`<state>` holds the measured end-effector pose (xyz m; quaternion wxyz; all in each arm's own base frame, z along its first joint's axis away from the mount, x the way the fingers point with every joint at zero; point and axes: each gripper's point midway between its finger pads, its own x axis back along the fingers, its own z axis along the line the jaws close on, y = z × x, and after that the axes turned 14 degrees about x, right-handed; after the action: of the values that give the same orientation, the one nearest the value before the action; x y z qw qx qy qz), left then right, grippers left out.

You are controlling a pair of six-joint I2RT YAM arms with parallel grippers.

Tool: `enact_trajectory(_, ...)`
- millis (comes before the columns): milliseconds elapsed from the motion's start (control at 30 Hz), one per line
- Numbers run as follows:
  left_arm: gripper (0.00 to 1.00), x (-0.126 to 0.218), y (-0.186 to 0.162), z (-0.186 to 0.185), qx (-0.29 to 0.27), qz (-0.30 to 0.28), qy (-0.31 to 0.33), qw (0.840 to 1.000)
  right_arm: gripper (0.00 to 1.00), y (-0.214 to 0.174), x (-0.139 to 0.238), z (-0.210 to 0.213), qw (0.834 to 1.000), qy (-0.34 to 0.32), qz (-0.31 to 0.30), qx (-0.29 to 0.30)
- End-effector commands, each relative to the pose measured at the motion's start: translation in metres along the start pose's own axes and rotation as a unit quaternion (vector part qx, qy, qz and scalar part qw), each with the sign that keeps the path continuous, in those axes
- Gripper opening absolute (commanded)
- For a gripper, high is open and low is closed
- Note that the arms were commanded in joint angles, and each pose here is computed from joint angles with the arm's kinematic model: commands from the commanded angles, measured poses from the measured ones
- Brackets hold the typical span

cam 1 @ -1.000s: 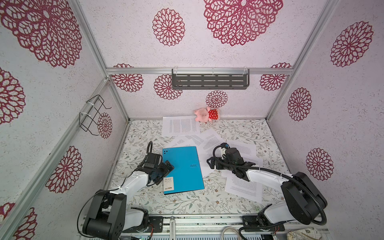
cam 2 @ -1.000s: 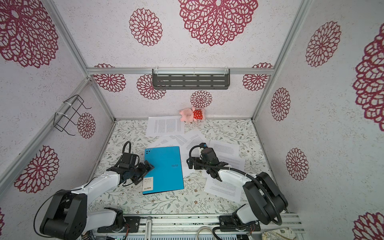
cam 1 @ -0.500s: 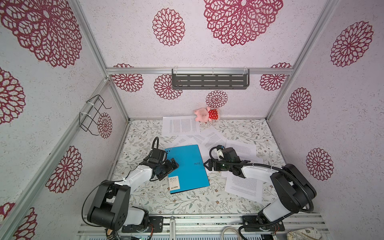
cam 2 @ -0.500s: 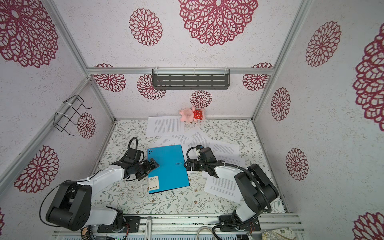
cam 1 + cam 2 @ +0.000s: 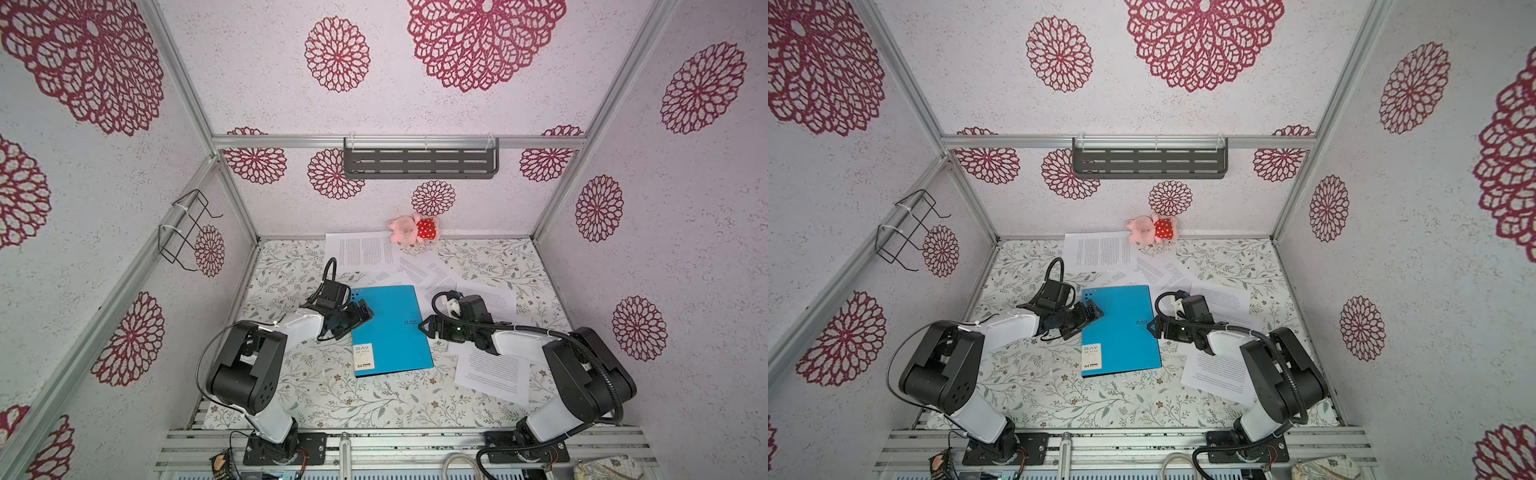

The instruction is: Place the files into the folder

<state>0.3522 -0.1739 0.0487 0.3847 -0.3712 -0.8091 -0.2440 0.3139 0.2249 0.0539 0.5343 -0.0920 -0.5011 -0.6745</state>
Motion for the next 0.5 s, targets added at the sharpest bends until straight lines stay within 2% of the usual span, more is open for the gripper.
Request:
enact_trajectory(0,0.98,0.040,0.015,0.003,-0.074,-0.102,0.050,0.991,0.93,0.021,0.012,0.006,0.999,0.018,-0.029,0.012)
enact_trajectory(67,0.98,0.063,0.002,-0.007,-0.160,-0.148,0.043,0.975,0.94,0.028,0.019,0.005,0.999,0.019,-0.041,0.011)
enact_trajectory(133,0.98,0.077,-0.022,-0.024,-0.259,-0.171,0.021,0.950,0.95,0.031,0.025,0.003,0.999,0.022,-0.049,0.010)
enact_trajectory(200,0.99,0.085,-0.045,-0.034,-0.331,-0.168,0.016,0.928,0.95,0.031,0.030,0.002,0.998,0.027,-0.052,0.009)
enact_trajectory(300,0.98,0.085,-0.072,-0.030,-0.422,-0.134,0.068,0.894,0.95,0.028,0.036,-0.001,0.998,0.027,-0.056,0.007)
enact_trajectory(333,0.96,0.084,-0.081,-0.029,-0.459,-0.124,0.090,0.875,0.95,0.026,0.039,-0.002,0.998,0.027,-0.057,0.006)
enact_trajectory(400,0.91,0.079,-0.104,-0.029,-0.544,-0.095,0.121,0.825,0.95,0.024,0.044,-0.002,0.998,0.027,-0.062,0.004)
enact_trajectory(467,0.88,0.069,-0.133,-0.025,-0.636,-0.067,0.141,0.756,0.95,0.019,0.049,-0.001,0.998,0.028,-0.065,0.003)
